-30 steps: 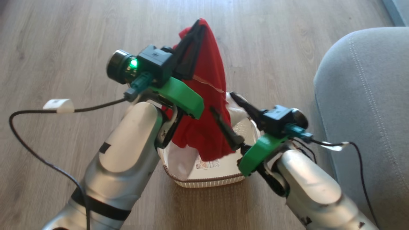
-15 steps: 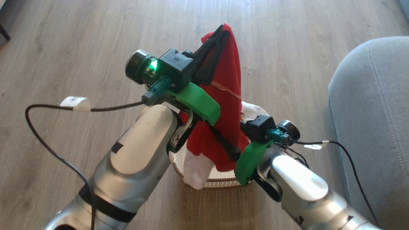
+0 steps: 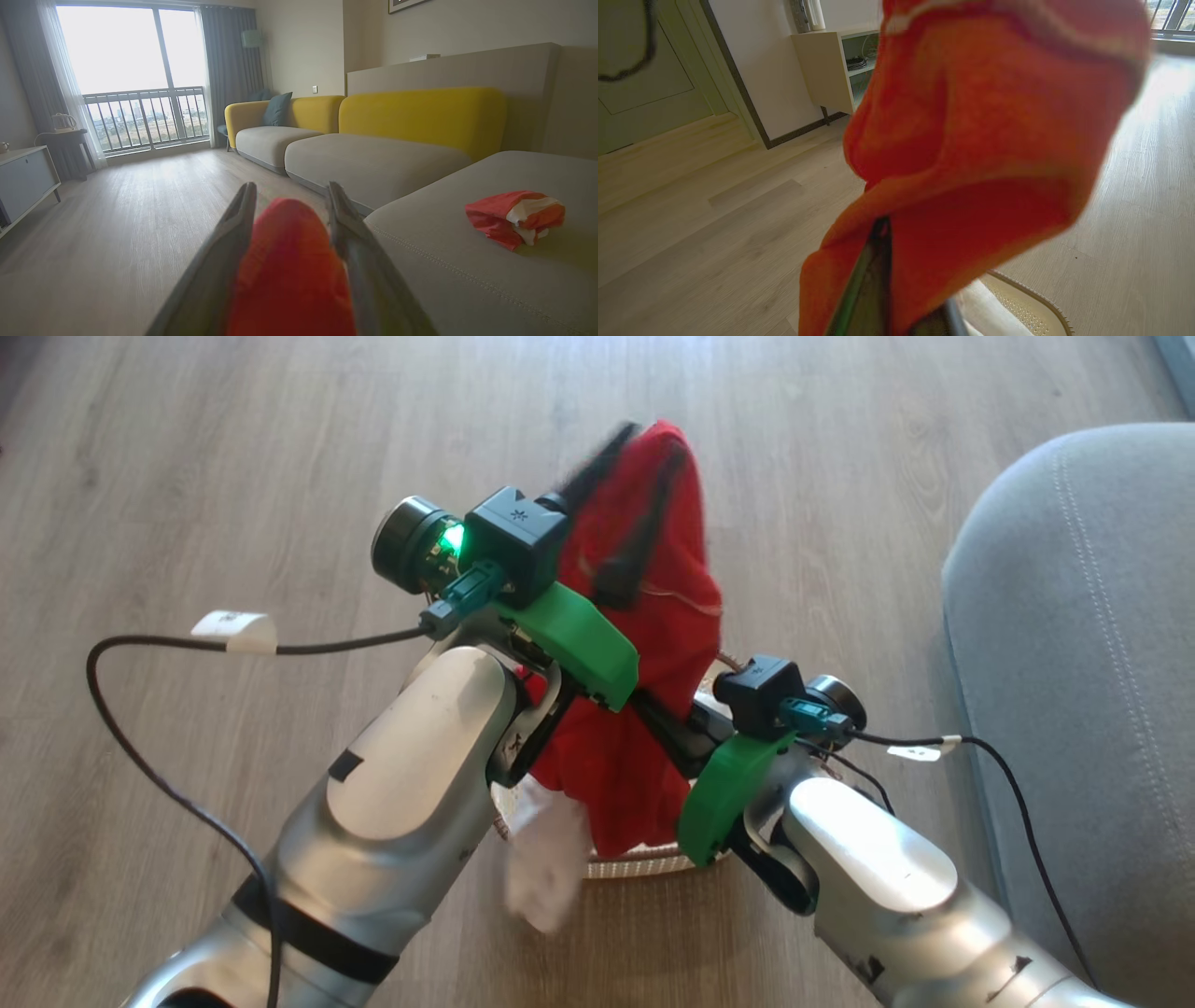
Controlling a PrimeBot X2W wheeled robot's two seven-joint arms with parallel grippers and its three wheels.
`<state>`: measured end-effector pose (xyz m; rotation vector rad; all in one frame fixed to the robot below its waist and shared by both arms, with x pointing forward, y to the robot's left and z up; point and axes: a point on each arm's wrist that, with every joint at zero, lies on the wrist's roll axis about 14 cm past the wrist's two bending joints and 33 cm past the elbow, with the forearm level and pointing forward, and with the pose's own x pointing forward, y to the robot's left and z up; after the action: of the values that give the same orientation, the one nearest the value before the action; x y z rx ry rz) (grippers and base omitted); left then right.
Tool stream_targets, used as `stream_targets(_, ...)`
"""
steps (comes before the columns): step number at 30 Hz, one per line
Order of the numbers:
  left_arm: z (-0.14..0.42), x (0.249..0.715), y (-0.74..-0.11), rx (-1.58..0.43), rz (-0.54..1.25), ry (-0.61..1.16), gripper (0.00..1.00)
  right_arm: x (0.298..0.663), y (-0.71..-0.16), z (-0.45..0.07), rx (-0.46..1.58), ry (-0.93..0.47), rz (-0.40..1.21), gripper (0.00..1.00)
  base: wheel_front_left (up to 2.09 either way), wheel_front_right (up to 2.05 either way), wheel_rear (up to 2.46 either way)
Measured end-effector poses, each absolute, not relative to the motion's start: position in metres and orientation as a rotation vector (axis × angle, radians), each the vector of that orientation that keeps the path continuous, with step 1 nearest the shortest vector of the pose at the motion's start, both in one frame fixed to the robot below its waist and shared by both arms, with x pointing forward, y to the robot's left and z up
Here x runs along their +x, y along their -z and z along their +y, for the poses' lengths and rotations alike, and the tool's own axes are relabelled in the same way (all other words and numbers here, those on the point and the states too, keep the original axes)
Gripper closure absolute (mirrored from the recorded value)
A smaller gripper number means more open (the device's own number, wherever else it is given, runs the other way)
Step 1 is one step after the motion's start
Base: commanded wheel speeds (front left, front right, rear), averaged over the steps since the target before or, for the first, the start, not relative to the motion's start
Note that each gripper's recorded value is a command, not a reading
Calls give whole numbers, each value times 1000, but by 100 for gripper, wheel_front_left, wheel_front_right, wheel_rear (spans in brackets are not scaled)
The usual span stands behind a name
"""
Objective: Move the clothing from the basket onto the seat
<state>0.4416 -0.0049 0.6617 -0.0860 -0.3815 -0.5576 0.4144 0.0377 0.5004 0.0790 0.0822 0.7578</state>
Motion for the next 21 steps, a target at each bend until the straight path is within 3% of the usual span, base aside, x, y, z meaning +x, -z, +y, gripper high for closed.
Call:
stream_targets(11,-26,452,-625,-74,-278,634,0,426,-524,14,134,-681,7,100,0,0,0)
stream_targets(21,-61,454,-578,-50,-146,759,0,425,-534,-63,171,-475,-51,100,0,0,0)
